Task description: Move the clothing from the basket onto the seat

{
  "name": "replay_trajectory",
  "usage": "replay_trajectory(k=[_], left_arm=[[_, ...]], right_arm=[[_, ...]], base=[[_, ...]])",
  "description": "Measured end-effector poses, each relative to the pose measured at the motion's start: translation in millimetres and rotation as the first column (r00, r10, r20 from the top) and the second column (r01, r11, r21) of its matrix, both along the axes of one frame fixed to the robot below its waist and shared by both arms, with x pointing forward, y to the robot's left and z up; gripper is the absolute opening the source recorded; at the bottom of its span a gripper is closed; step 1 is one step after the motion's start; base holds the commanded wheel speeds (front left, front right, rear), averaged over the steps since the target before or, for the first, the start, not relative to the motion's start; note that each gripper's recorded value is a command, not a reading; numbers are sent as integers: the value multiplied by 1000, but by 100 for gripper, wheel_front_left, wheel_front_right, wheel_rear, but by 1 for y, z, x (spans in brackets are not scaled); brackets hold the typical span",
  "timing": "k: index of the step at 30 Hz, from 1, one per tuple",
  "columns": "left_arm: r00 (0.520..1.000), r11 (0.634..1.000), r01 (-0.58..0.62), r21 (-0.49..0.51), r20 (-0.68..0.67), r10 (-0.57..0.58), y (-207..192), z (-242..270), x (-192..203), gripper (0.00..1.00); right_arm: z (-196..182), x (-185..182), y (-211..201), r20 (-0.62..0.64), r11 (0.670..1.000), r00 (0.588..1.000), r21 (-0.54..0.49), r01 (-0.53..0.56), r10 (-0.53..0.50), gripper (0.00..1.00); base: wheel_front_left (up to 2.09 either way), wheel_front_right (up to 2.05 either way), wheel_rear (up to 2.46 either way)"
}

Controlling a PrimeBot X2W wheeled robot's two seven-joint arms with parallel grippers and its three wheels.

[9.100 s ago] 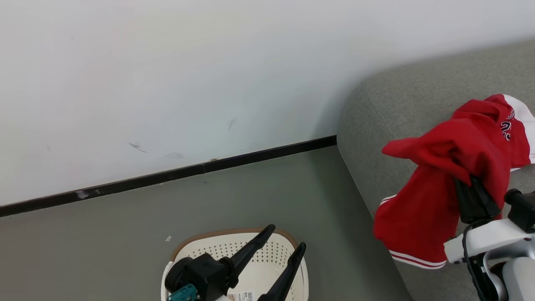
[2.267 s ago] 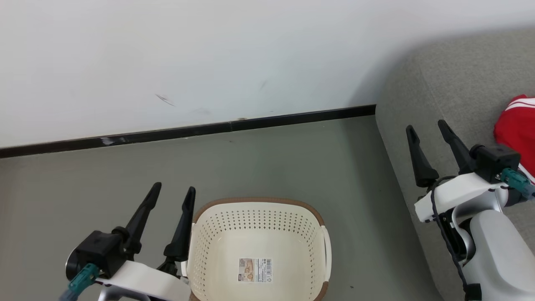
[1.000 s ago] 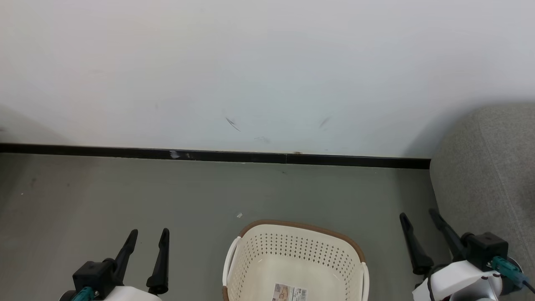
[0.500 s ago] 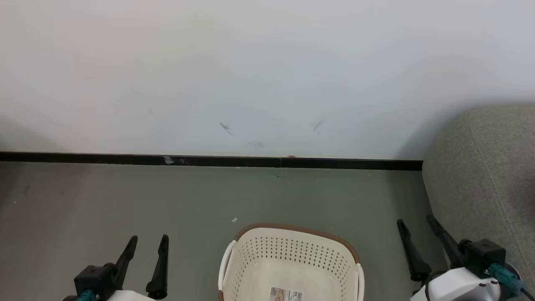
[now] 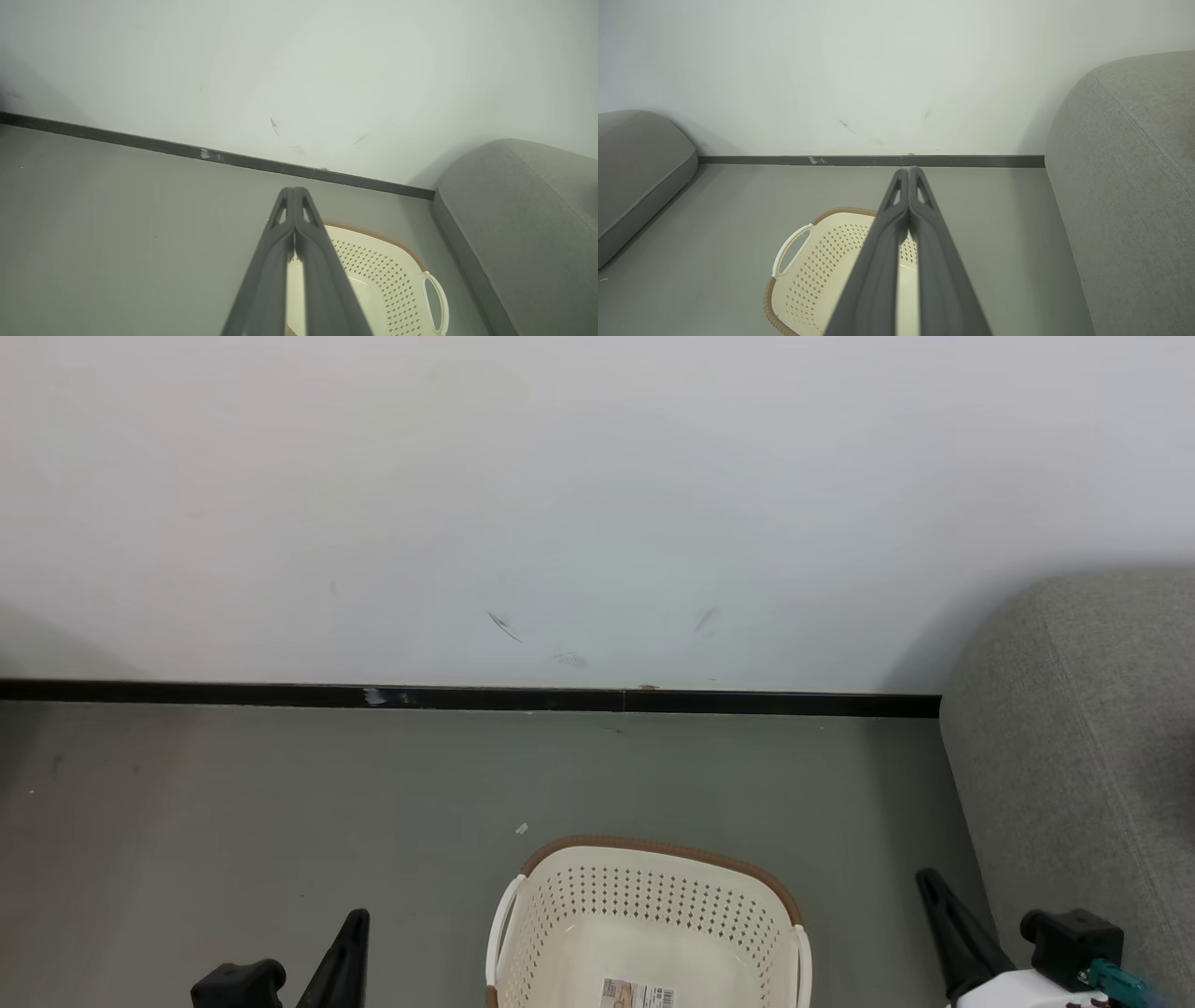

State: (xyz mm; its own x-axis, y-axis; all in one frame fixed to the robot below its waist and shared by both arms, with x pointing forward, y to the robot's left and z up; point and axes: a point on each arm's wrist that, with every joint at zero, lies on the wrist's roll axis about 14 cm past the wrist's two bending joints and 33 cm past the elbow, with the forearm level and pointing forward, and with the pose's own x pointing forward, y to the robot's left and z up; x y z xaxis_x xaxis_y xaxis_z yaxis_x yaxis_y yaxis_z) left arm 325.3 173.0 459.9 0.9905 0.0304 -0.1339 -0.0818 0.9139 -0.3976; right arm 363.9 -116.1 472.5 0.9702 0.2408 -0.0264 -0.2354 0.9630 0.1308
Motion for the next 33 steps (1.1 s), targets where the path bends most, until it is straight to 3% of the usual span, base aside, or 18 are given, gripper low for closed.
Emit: replay_trajectory(k=[10,33], left_arm=[[999,991,-32,-131,-33,28,2,-4,2,0],[996,922,-71,-380,-74,46,6,-8,16,0]], right_arm=[[-5,3,-17,-71,987,995,139,81,-72,0],[-9,7,-42,-191,874,971,434,218,-147,0]], base=[[0,0,0],[0,0,0]])
